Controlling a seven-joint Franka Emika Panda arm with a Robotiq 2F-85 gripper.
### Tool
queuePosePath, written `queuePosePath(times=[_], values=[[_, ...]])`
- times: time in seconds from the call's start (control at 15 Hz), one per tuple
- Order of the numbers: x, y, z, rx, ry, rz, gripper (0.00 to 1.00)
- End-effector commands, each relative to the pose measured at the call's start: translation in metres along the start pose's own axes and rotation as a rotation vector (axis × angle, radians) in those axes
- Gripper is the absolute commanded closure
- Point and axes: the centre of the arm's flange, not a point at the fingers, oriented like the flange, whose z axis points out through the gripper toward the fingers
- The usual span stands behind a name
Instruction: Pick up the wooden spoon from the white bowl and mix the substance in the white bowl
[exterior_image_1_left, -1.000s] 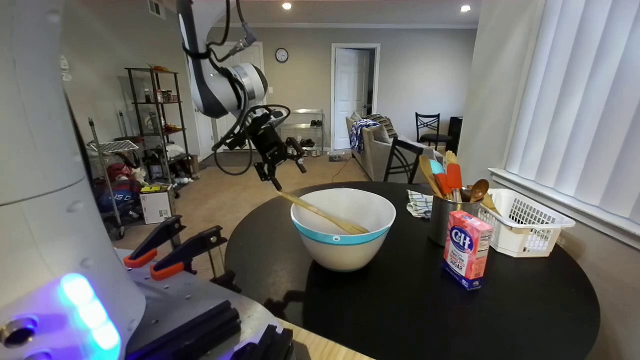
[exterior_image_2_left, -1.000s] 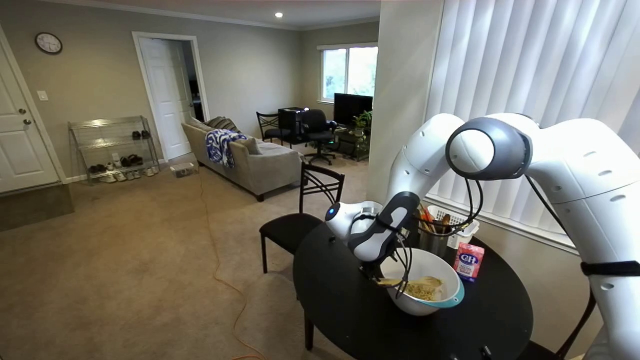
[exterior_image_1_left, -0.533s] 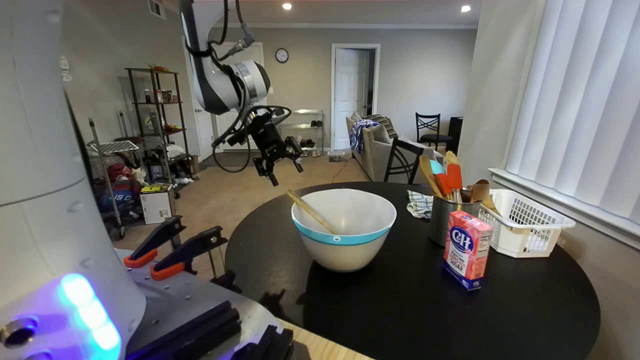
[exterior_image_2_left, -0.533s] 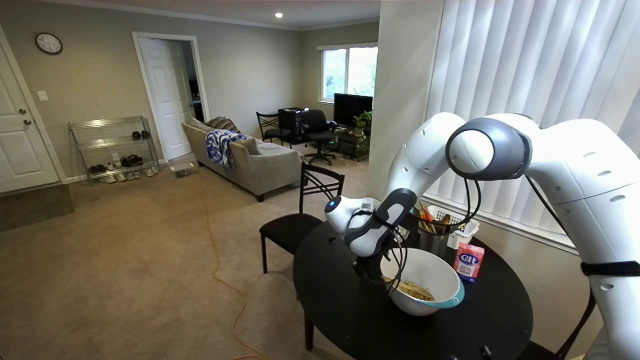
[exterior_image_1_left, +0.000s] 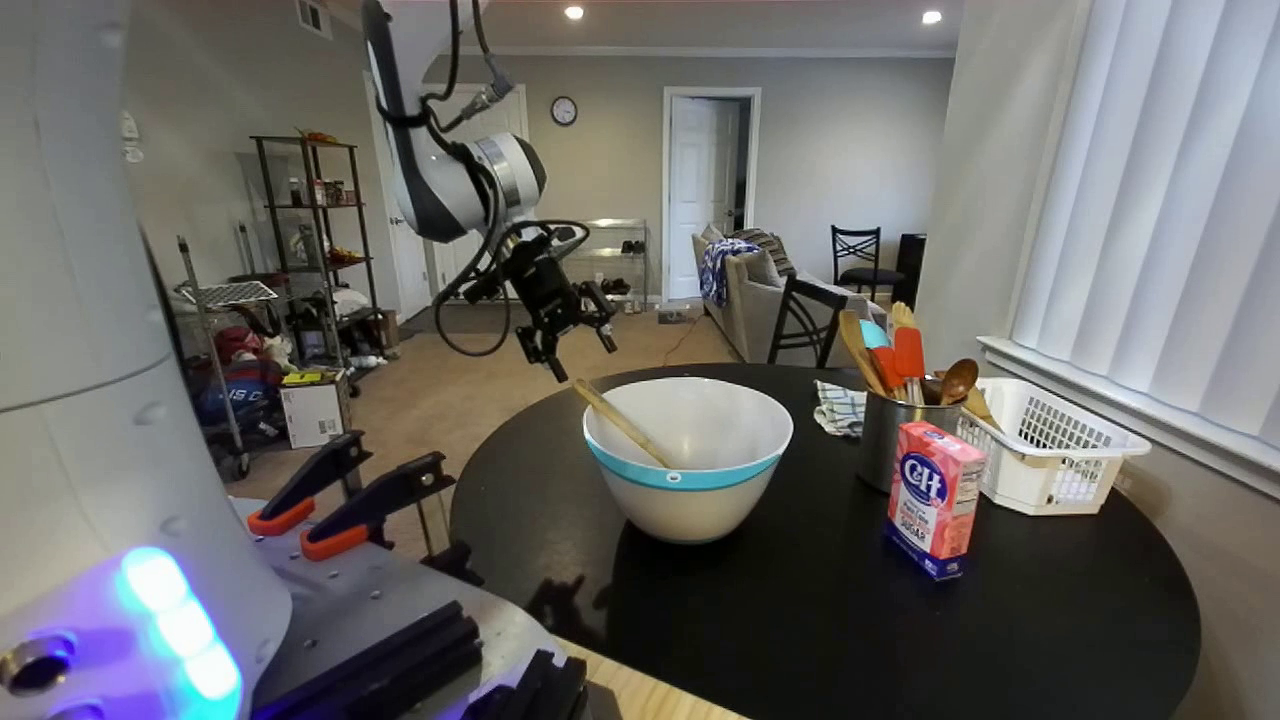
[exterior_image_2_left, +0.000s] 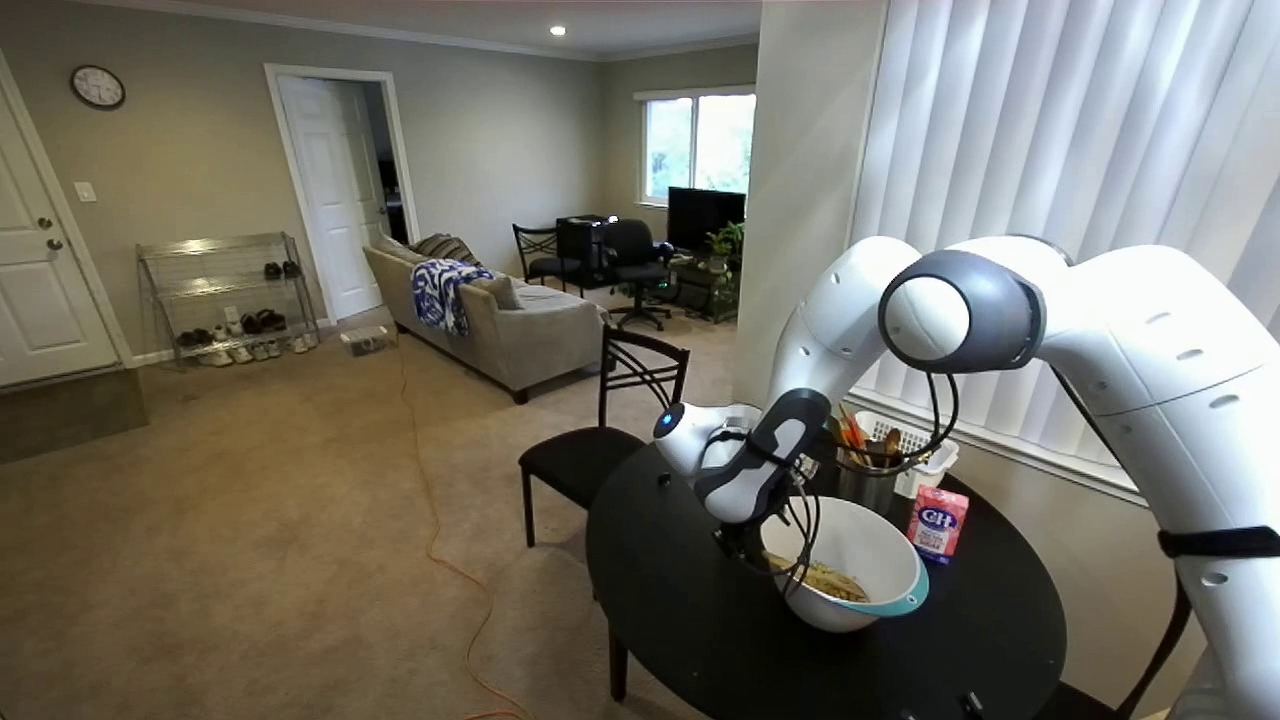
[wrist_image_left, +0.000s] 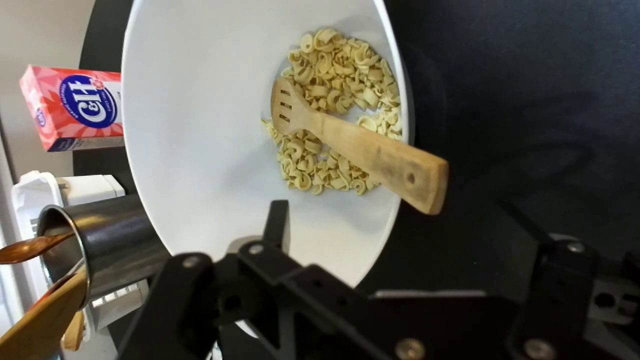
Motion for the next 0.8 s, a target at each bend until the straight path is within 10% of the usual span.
queuePosePath(times=[0.0, 0.73], values=[[0.008, -0.011, 0.020, -0.063, 0.003, -0.009, 0.00], [0.002, -0.011, 0.033, -0.241, 0.067, 0.037, 0.00]])
